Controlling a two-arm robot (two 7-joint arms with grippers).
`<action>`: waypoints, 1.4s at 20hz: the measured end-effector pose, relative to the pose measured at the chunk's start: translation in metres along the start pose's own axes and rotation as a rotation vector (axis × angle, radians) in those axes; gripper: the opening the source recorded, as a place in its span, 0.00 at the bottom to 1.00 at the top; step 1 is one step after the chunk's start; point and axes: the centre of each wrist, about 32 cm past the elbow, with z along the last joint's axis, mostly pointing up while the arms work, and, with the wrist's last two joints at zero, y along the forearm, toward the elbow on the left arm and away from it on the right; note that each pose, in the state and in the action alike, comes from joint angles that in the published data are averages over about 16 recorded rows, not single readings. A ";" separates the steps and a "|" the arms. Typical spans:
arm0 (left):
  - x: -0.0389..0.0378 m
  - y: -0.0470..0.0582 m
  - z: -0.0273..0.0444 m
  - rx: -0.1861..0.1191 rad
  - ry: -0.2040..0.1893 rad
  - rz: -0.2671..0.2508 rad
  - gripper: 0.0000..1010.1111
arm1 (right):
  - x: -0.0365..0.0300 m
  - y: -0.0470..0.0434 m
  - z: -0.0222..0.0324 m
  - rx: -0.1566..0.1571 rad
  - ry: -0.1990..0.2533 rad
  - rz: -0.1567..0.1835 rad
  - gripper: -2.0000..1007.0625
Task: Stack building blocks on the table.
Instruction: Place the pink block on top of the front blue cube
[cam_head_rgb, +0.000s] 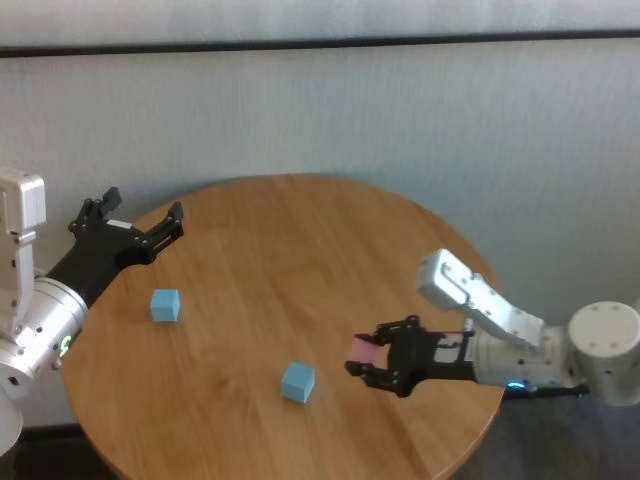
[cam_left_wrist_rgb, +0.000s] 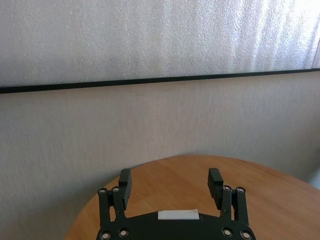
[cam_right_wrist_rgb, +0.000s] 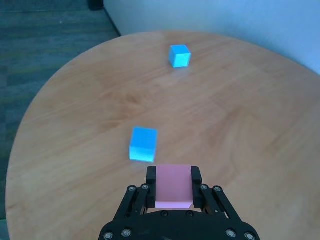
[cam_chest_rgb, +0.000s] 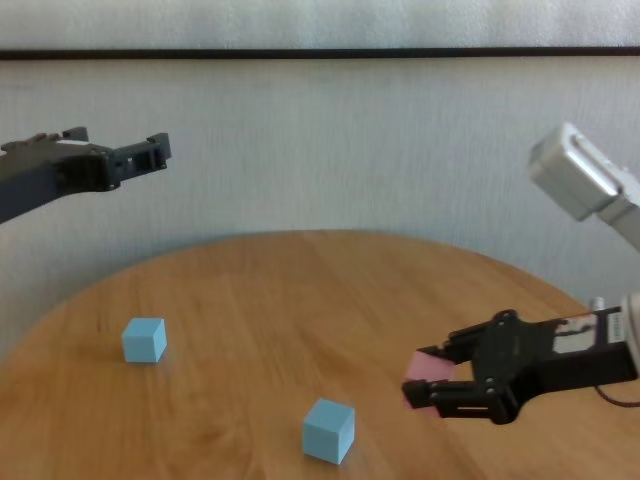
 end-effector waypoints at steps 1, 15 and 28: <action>0.0000 0.000 0.0000 0.000 0.000 0.000 0.99 | -0.0009 0.0025 0.0020 -0.003 -0.004 0.008 0.37; 0.0000 0.000 0.0000 0.000 0.000 0.000 0.99 | -0.0059 0.0310 0.0277 -0.029 -0.007 0.083 0.37; 0.0000 0.000 0.0000 0.000 0.000 0.000 0.99 | -0.0115 0.0515 0.0385 -0.039 0.008 0.116 0.37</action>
